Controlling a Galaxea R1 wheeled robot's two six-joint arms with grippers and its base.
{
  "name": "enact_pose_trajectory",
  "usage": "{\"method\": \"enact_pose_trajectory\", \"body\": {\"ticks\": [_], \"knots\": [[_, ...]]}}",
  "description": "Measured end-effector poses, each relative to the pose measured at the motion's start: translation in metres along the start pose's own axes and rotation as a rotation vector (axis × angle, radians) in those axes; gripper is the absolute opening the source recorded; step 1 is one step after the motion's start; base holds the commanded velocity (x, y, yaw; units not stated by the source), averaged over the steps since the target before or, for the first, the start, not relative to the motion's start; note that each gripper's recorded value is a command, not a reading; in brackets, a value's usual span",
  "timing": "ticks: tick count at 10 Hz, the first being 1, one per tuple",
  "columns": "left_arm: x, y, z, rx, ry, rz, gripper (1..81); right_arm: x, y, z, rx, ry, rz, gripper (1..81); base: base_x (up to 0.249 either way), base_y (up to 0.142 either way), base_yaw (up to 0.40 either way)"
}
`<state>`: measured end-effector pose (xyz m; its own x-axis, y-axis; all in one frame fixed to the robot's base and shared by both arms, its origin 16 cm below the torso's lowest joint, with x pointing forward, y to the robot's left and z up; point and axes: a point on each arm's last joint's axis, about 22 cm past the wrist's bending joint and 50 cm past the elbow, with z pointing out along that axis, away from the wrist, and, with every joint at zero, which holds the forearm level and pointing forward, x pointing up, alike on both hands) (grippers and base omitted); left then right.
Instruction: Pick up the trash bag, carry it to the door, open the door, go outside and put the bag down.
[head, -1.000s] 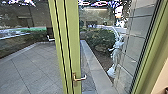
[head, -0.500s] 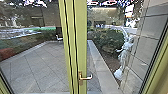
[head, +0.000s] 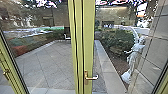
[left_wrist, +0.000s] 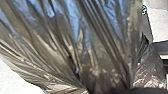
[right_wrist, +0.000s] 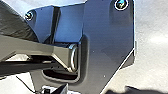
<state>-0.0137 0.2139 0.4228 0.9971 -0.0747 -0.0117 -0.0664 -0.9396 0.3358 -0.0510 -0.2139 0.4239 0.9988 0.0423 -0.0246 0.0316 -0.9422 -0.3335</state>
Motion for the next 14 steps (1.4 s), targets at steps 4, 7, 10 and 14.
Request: {"method": "enact_pose_trajectory", "body": {"ticks": [4,7,10,14], "knots": [[0.0009,0.0036,0.0012,-0.003,0.003,0.0,1.0,-0.0025,-0.0019,0.0006,0.002,-0.005,0.001,81.1,0.0,0.0,0.23],[-0.0018,0.0039,0.0012,-0.005,-0.002,-0.001,1.0,0.0003,-0.0016,0.0005,0.002,0.0,0.0,81.1,0.0,0.0,0.241],[-0.0015,0.0035,0.0012,-0.004,-0.001,-0.001,1.0,0.0005,-0.0024,0.0008,0.003,-0.001,0.0,81.1,0.0,0.0,0.241],[-0.0017,0.0035,0.0016,-0.002,-0.002,-0.001,1.0,0.0002,-0.0021,0.0007,0.002,-0.001,0.0,81.1,0.0,0.0,0.192]]}}
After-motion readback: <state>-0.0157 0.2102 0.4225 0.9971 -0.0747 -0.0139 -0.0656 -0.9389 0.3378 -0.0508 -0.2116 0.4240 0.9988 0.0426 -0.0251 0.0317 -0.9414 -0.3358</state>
